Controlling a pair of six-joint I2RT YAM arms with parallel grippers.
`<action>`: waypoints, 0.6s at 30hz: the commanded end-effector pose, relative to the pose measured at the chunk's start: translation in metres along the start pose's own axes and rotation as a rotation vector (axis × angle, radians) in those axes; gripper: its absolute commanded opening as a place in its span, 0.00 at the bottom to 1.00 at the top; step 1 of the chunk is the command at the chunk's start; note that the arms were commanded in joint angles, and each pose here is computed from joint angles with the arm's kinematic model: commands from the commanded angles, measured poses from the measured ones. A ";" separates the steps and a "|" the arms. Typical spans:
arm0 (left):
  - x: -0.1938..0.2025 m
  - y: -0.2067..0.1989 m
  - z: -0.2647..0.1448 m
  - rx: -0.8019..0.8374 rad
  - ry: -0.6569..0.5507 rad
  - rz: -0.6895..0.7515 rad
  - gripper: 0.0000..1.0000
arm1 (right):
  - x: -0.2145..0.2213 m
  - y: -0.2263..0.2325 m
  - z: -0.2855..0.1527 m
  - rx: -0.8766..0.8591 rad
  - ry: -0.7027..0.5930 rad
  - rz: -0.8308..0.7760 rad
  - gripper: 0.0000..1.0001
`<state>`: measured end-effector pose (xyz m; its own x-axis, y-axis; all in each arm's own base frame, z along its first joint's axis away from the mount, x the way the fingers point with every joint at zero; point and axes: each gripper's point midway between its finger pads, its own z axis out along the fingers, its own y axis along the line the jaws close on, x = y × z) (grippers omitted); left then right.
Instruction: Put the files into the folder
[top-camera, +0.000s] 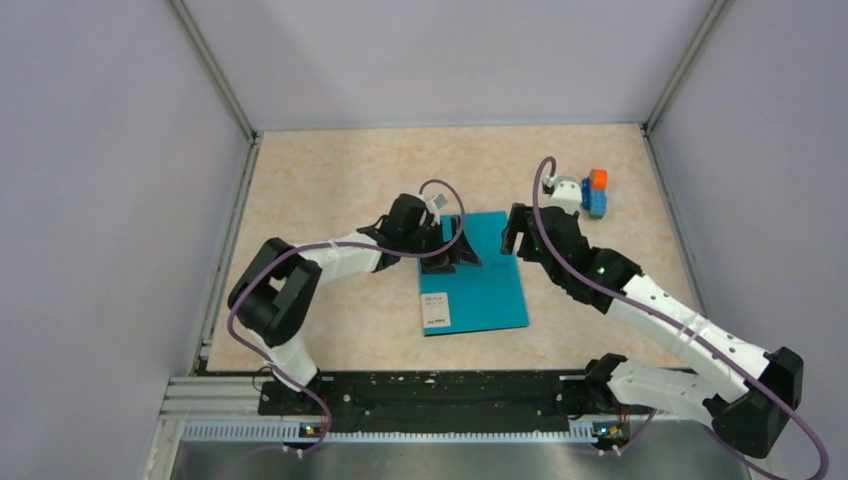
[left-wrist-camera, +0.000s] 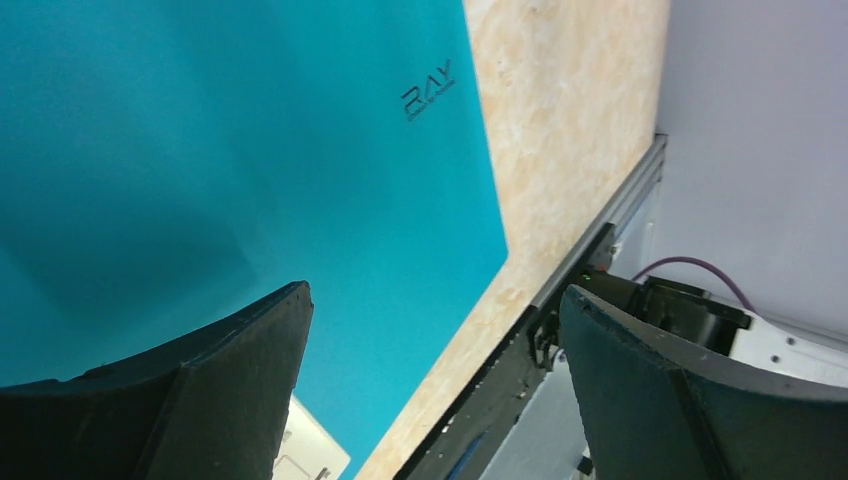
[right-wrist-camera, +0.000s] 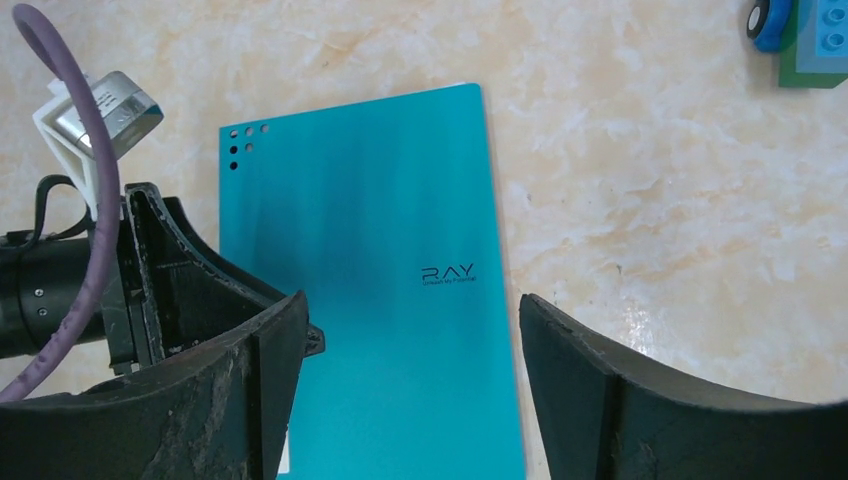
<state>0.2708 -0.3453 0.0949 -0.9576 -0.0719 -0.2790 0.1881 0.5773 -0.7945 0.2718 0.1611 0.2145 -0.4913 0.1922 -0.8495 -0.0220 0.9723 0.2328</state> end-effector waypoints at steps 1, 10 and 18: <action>-0.017 -0.014 -0.015 -0.020 -0.076 0.112 0.98 | -0.007 0.005 0.006 -0.009 -0.033 0.030 0.77; -0.061 -0.013 -0.088 -0.316 -0.318 0.191 0.98 | -0.009 0.011 0.017 -0.004 -0.037 0.026 0.95; -0.097 -0.009 -0.169 -0.531 -0.592 0.304 0.98 | -0.019 0.031 0.031 -0.049 -0.062 0.024 0.99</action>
<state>0.3110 -0.2507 0.1955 -0.6953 -0.1968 -0.6912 0.2233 0.8550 -0.4681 0.2890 0.1769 0.1940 -0.5080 0.1744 -0.8435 -0.0194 0.9767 0.2136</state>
